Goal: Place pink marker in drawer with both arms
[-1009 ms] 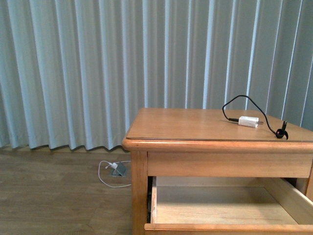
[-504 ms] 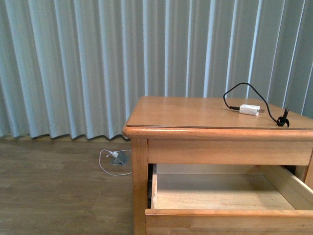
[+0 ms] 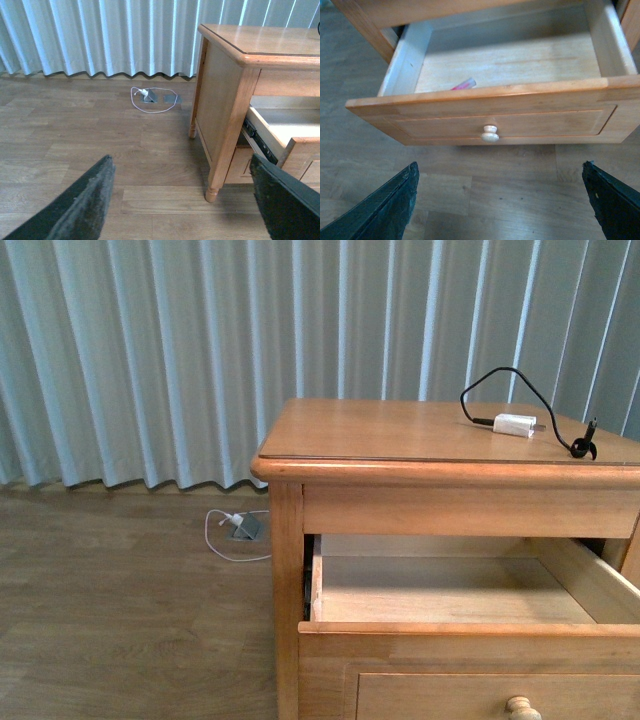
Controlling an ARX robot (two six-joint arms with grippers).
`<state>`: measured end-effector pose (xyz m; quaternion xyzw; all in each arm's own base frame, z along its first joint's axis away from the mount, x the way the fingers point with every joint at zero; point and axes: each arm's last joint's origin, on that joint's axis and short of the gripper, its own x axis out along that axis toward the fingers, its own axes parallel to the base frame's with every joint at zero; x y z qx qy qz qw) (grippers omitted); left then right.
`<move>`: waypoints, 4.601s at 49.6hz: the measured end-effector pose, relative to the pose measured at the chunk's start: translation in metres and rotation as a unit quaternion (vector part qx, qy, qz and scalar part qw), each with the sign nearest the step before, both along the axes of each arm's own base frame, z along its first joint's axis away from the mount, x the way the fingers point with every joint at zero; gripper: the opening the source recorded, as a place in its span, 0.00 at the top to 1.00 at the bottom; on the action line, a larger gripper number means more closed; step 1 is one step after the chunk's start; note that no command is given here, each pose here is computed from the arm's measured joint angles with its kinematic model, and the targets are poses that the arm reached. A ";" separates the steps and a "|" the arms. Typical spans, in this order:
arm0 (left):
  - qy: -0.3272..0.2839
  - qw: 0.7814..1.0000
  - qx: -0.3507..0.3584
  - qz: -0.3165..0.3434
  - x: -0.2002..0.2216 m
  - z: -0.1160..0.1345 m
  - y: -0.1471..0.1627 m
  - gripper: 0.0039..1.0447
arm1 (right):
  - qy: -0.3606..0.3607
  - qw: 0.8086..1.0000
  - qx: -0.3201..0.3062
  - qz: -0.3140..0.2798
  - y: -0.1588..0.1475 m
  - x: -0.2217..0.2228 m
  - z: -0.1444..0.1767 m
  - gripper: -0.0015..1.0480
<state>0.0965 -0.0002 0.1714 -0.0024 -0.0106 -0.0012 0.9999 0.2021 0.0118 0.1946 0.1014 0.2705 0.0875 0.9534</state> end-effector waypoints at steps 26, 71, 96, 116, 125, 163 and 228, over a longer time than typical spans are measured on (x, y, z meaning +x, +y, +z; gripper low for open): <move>0.000 1.000 0.000 0.000 0.000 0.000 0.000 0.05 | 0.108 0.994 -0.012 -0.003 0.030 0.117 -0.062 0.08; 0.000 1.000 0.000 0.000 0.000 0.000 0.000 0.05 | -0.052 0.993 0.005 -0.102 0.037 0.225 -0.094 0.08; 0.000 1.000 0.000 0.000 0.000 0.000 0.000 0.05 | -0.061 0.991 0.012 -0.119 0.030 0.227 -0.096 0.08; 0.000 1.000 0.000 0.000 0.000 0.000 0.000 0.05 | -0.001 0.999 0.015 -0.039 0.026 0.160 -0.034 0.08; 0.000 1.000 0.000 0.000 0.000 0.000 0.000 0.05 | -0.018 0.999 0.030 -0.019 0.014 0.109 0.004 0.08; 0.000 1.000 0.000 0.000 0.000 0.000 0.000 0.05 | -0.239 0.965 -0.058 -0.089 -0.011 -0.037 0.052 0.28; 0.000 1.000 0.000 0.000 0.000 0.000 0.000 0.05 | -0.275 0.952 -0.099 -0.089 -0.012 -0.093 -0.027 0.99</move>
